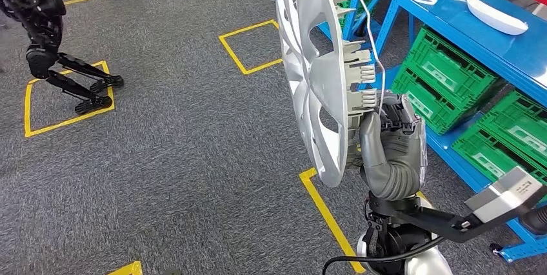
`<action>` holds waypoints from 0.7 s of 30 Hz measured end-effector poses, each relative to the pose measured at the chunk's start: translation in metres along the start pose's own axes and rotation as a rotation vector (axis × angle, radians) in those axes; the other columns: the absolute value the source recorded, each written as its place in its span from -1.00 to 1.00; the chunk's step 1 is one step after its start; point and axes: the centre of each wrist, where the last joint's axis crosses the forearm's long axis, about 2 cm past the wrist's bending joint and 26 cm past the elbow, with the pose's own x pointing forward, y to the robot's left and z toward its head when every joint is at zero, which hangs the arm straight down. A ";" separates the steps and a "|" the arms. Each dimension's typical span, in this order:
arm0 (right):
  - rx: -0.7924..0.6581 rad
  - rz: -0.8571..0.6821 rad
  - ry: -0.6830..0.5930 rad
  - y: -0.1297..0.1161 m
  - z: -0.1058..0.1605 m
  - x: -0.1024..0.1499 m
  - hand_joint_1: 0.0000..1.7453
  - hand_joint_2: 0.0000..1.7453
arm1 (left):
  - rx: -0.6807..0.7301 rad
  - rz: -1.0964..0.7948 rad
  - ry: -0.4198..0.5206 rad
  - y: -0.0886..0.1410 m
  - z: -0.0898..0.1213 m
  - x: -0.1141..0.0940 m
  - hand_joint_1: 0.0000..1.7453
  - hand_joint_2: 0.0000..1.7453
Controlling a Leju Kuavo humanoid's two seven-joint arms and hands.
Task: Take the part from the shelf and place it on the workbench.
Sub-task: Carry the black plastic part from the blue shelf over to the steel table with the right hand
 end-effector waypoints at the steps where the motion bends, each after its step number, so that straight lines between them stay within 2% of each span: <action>1: 0.000 -0.001 0.000 0.000 0.000 0.000 1.00 1.00 | 0.000 0.000 0.001 0.000 0.000 0.000 -1.00 1.00; 21: -0.004 -0.022 0.018 0.000 0.002 -0.002 1.00 1.00 | -0.003 0.009 0.014 -0.001 0.002 -0.004 -1.00 1.00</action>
